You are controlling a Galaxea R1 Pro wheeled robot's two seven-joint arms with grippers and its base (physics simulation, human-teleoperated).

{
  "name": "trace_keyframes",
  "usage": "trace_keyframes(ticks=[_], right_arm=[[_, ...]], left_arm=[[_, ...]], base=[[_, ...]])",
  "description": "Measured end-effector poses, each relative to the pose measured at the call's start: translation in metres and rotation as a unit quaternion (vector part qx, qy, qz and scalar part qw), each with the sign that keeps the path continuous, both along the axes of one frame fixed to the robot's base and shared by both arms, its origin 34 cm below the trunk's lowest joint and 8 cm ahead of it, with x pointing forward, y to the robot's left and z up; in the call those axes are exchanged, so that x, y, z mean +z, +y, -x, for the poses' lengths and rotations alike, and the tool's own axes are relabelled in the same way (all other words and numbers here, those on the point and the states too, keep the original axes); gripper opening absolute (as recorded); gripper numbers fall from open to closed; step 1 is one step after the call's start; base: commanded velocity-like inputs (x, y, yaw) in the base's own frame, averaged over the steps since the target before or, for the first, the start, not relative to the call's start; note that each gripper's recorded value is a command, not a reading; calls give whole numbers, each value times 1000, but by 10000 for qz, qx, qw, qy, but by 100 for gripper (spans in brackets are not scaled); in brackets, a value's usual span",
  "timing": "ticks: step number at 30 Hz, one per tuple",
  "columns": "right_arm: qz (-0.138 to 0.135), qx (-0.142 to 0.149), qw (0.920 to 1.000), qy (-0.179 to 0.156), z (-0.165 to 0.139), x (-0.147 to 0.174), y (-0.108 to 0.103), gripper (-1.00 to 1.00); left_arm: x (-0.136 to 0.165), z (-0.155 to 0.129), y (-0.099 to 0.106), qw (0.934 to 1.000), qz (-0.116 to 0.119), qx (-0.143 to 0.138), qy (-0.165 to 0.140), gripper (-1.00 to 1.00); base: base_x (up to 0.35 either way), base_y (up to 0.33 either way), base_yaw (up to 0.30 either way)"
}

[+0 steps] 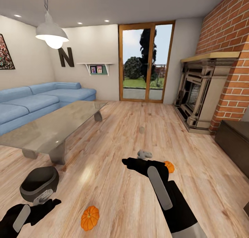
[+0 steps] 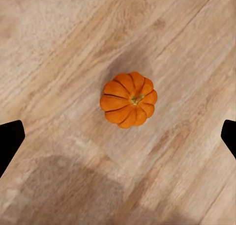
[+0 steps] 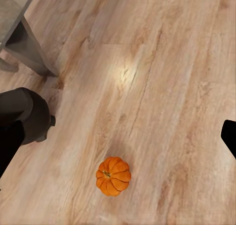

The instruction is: Place each of the two pumpkins and all three candles from the living room inside a cabinet in the living room (use any cabinet), then make sure every cabinet is closed, and position the cauldron so it is next to a table in the living room.

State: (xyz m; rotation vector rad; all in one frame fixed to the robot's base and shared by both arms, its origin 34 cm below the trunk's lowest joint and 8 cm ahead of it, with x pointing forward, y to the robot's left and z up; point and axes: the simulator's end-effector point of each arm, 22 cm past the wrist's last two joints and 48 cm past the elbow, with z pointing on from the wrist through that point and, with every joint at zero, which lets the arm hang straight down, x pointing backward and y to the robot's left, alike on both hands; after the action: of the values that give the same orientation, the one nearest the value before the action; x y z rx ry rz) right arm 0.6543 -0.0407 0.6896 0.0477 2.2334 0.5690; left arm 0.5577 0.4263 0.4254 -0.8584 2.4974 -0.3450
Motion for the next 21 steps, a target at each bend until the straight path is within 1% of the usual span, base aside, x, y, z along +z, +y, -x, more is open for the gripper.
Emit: trace_keyframes(ticks=[2,3,10,11,21], right_arm=[[33,159,9998,-142,5,5,13,100],[40,185,9997,-169,6,5,15,100],[49,228,9995,-205,11,-9,19,100],[63,224,9995,-195,12,-12,18,100],[47,216,9995,-211,17,-34,20,100]], left_arm=[[-4,0,0,10000,16,-4,-31,100],[-5,0,0,10000,19,-3,-50,100],[-19,-2,0,9998,-31,15,-176,100],[-21,-2,-3,9998,-20,8,-198,100],[-44,2,-5,9998,-6,6,-212,100]], base=[[0,0,0],[0,0,0],[0,0,0],[0,0,0],[0,0,0]])
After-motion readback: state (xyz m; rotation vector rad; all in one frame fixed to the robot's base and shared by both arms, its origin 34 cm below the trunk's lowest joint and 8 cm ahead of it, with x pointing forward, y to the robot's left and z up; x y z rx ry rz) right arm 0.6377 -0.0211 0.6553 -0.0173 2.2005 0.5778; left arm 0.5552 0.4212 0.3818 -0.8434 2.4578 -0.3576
